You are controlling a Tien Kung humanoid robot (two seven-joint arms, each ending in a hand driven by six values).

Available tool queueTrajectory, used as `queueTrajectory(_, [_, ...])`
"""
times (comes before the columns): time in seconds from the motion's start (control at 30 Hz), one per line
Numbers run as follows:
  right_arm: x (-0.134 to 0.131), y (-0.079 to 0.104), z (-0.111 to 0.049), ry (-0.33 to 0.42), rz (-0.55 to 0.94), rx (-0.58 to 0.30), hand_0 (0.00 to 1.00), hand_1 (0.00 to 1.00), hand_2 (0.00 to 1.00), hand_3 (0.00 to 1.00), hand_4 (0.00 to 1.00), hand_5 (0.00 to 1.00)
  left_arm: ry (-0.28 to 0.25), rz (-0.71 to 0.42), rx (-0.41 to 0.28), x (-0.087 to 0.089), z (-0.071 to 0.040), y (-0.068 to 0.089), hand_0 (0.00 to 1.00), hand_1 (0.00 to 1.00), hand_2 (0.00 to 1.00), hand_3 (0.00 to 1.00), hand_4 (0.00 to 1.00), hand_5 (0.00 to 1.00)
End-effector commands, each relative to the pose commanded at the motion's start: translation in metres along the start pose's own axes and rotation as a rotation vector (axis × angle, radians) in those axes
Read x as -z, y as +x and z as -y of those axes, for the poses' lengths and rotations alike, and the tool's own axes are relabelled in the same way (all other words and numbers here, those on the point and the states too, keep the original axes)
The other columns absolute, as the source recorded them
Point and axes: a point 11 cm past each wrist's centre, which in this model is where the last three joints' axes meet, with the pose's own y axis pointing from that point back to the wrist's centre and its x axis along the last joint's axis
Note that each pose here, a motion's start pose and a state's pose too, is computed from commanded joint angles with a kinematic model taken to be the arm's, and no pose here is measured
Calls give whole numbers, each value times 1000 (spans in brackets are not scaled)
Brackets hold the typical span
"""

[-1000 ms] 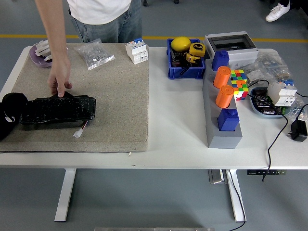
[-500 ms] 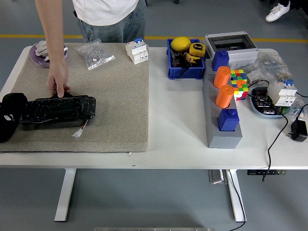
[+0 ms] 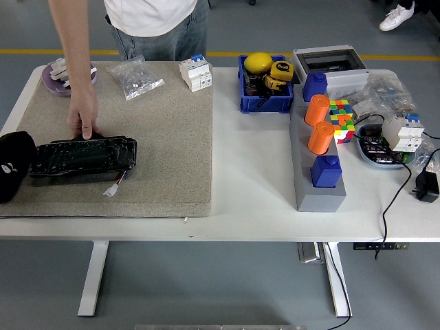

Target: Pick the rag up,wipe the panel,place it on the desk

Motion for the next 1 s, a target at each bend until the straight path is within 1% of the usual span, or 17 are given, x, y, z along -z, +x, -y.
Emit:
queueTrajectory(0.07, [0,0,0,1,0,0,745,704,733,672,888,539,-2,7,-12,0,0,3,217,206,539,555,526,2])
queueTrajectory(0.1, [1,0,0,1,1,1,745,704,733,672,889,541,-4,8,-21,0,0,6,209,154,530,550,465,2])
queueTrajectory(0.27, [0,0,0,-1,3,0,745,704,733,672,889,541,-19,12,-57,-3,-3,20,209,154,530,550,465,2])
queueTrajectory(0.3, [0,1,0,-2,3,-1,745,705,733,672,890,544,-22,10,-66,-4,-5,24,209,148,524,547,406,2])
queueTrajectory(0.4, [-1,2,0,-4,4,-2,745,705,733,672,890,544,-46,-2,-82,-12,-9,33,209,148,524,547,406,2])
queueTrajectory(0.47, [-1,2,0,-4,5,-2,745,705,733,672,890,544,-60,-13,-82,-18,-12,35,209,148,524,547,406,2])
queueTrajectory(0.5, [-1,2,0,-4,5,-3,746,703,733,673,892,546,-71,-22,-82,-22,-14,35,210,151,511,538,276,2])
queueTrajectory(0.63, [-2,1,0,-5,6,-1,746,703,733,673,892,546,-130,-33,-73,-44,-23,28,210,151,511,538,276,2])
queueTrajectory(0.67, [-2,1,0,-5,6,-1,746,703,733,673,892,546,-133,-34,-72,-46,-24,27,210,151,511,538,276,2])
queueTrajectory(0.7, [-2,0,0,-5,4,0,746,702,732,673,892,548,-146,-32,-64,-52,-26,23,210,145,507,532,215,2])
queueTrajectory(0.77, [-2,0,0,-4,5,0,746,702,732,673,892,548,-158,-32,-57,-57,-28,18,210,145,507,532,215,2])
queueTrajectory(0.87, [-1,0,0,-4,4,0,746,702,732,673,892,548,-167,-24,-41,-62,-29,9,210,145,507,532,215,2])
queueTrajectory(0.9, [-1,0,0,-3,4,0,745,701,732,675,892,549,-166,-22,-37,-62,-29,8,212,140,510,527,231,2])
queueTrajectory(1.0, [-1,1,0,-2,4,0,745,701,732,675,892,549,-161,-16,-25,-61,-28,3,212,140,510,527,231,2])
